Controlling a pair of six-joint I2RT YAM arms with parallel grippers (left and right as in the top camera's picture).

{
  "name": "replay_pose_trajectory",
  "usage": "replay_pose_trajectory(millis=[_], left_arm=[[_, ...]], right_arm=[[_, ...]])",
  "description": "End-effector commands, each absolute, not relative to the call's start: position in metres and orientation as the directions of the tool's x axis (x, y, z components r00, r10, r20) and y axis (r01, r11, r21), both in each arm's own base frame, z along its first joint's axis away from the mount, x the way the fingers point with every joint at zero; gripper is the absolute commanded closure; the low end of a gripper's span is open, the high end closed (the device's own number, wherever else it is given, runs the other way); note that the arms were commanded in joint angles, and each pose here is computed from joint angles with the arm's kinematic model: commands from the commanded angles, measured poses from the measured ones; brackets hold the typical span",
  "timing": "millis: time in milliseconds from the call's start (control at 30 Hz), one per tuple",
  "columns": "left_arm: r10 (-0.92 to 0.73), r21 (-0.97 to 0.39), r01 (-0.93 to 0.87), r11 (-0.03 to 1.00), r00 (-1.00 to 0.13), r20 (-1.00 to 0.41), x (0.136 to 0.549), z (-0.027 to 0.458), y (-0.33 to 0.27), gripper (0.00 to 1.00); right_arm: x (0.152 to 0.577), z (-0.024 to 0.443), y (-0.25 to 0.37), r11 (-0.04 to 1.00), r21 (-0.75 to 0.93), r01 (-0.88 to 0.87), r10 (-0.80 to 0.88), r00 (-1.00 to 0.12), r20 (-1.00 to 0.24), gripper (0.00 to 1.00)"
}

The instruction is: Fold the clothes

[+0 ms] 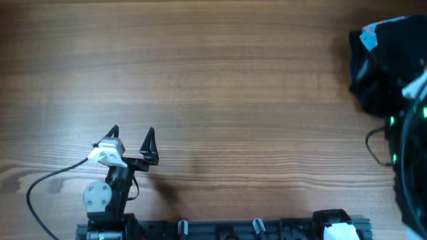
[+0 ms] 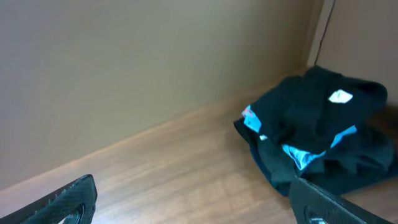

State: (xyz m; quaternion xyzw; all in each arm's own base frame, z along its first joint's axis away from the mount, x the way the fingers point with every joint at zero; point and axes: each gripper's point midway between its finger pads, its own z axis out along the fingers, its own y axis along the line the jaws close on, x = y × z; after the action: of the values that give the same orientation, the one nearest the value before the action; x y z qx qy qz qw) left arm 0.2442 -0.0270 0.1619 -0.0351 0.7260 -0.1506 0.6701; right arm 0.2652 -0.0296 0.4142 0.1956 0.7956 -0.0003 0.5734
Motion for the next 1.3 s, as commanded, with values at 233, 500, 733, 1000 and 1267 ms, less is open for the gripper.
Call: replay_pose_trajectory(millis=[233, 500, 733, 1000, 1267], left_arm=[[-0.252, -0.264, 0.139, 0.955, -0.098, -0.963, 0.244, 0.16, -0.025, 0.0], [-0.251, -0.264, 0.14, 0.954, -0.099, -0.963, 0.244, 0.16, -0.025, 0.0], [-0.252, -0.264, 0.139, 0.955, -0.098, -0.963, 0.244, 0.16, -0.025, 0.0], [-0.251, -0.264, 0.14, 0.954, -0.099, -0.963, 0.244, 0.16, -0.025, 0.0], [-0.251, -0.264, 0.14, 0.954, -0.099, -0.963, 0.244, 0.16, -0.025, 0.0]], right_arm=[[0.188, 0.308, -0.027, 0.924, 0.212, 0.318, 0.337, -0.418, -0.844, 0.0], [0.22, 0.308, 0.041, 0.976, 0.022, -0.215, -0.006, -0.129, -0.992, 0.0], [0.23, 0.268, 0.026, 0.981, 0.137, -0.138, 0.14, 0.018, -0.99, 0.0], [0.236, 0.228, 0.019, 0.978, 0.179, -0.109, 0.188, 0.079, -0.979, 0.0], [0.241, 0.2, 0.033, 0.982, 0.058, -0.18, 0.069, 0.053, -0.996, 0.0]])
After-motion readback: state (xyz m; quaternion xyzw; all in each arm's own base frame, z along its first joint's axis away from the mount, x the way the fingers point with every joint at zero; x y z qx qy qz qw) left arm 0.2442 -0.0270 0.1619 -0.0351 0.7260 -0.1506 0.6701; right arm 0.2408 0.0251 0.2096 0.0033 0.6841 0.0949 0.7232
